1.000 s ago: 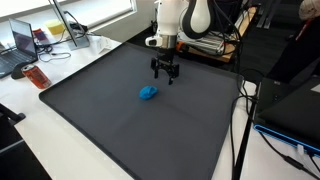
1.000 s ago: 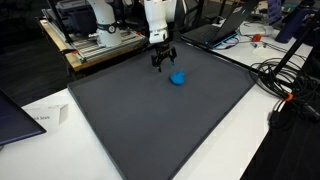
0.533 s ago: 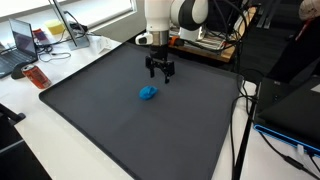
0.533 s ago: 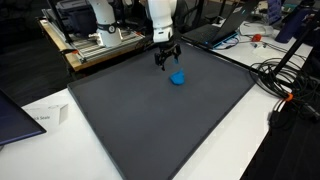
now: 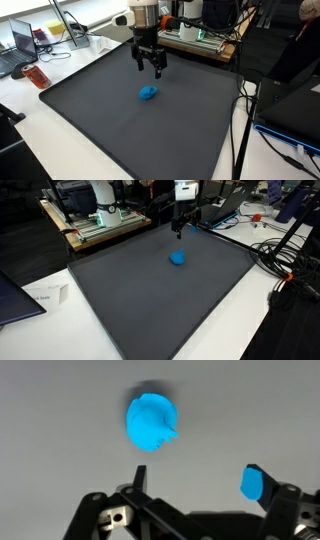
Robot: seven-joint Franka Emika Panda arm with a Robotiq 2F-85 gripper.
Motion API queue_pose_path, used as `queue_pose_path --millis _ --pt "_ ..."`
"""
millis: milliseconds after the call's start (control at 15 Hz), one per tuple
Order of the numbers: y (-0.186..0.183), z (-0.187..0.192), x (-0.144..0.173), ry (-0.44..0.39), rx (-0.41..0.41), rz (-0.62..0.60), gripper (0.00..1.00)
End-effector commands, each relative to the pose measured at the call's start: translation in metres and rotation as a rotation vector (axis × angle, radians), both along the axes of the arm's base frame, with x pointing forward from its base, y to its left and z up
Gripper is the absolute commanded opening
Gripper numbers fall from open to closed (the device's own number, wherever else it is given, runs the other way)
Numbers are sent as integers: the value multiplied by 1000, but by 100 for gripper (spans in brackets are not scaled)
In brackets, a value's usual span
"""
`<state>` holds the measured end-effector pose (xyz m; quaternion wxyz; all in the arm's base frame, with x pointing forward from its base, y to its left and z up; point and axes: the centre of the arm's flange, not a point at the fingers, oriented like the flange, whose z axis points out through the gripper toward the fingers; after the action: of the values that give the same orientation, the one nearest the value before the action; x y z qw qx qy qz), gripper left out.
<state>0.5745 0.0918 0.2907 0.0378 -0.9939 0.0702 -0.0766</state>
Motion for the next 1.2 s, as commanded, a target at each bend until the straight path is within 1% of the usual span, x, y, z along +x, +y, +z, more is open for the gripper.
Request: queue_pose_path --millis 0,67,200,333,467,600,867,1133 --pt "6 4 24 126 -3 7 100" --pt "5 1 24 173 -13 14 100" --pt "4 -7 22 232 -17 38 100" --pt "4 -17 20 262 -21 66 100" --pt "6 -29 18 242 -41 89 100" --pt "7 -42 15 244 -66 106 100" --pt "7 -63 17 204 -85 132 100" --pt "2 -87 20 196 -106 133 100"
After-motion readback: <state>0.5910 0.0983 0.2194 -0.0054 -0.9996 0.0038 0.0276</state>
